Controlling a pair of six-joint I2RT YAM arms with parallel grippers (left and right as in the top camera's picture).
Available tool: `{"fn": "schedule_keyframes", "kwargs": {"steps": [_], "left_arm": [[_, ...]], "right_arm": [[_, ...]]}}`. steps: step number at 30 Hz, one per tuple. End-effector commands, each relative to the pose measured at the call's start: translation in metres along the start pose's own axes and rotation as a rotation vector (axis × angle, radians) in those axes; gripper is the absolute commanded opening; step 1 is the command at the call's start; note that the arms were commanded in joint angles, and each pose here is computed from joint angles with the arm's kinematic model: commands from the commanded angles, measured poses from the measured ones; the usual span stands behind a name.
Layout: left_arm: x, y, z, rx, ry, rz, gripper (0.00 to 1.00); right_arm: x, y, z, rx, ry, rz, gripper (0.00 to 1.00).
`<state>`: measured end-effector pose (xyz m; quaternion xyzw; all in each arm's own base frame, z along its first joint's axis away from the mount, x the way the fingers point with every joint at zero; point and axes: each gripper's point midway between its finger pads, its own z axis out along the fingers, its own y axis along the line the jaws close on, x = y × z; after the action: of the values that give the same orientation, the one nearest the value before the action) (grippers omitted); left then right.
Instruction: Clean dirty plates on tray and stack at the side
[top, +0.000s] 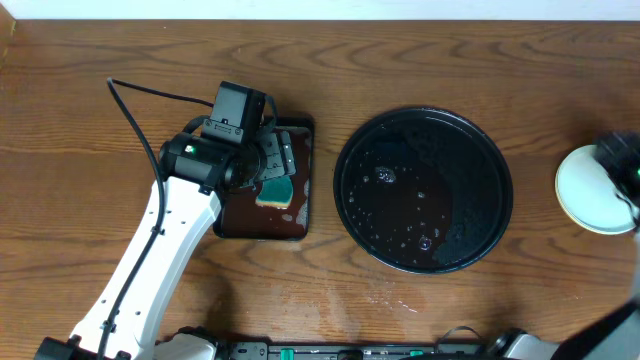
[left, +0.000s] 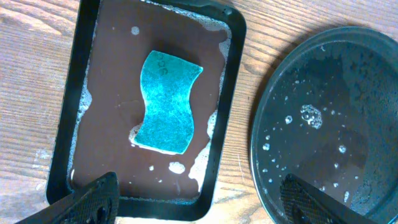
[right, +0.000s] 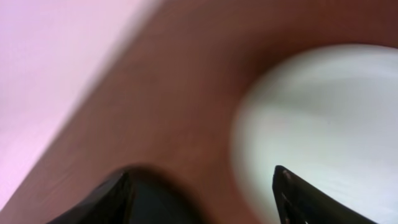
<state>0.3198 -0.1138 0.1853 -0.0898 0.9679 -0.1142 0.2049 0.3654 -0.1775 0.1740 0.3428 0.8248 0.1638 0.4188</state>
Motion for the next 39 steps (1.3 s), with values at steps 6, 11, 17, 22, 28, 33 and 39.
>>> {"fn": "schedule_keyframes", "kwargs": {"steps": [6,11,17,22,28,33,39], "left_arm": [[-0.006,-0.001,-0.005,0.005,-0.017,-0.008,0.83],[-0.006,-0.001,-0.005,0.005,-0.017,-0.008,0.83],[-0.005,-0.001,-0.005,0.005,-0.016,-0.008,0.83],[-0.006,-0.001,-0.005,0.005,-0.017,-0.008,0.83],[-0.006,-0.001,-0.005,0.005,-0.017,-0.008,0.83],[-0.006,-0.001,-0.005,0.005,-0.017,-0.008,0.83],[-0.005,-0.001,-0.005,0.005,-0.016,-0.008,0.83]], "right_arm": [[0.081,0.239,-0.115,-0.577,-0.016,-0.523,0.99],[0.142,0.287,-0.167,-0.787,0.065,-0.639,0.99],[0.178,0.298,-0.190,-0.863,0.128,-0.715,0.99],[0.180,0.275,-0.174,-0.744,0.128,-0.775,0.99],[0.156,0.220,-0.167,-0.492,-0.161,-0.943,0.99],[0.172,0.175,-0.161,-0.436,-0.240,-0.940,0.99],[0.187,0.142,-0.147,-0.432,-0.349,-0.910,0.99]]}}
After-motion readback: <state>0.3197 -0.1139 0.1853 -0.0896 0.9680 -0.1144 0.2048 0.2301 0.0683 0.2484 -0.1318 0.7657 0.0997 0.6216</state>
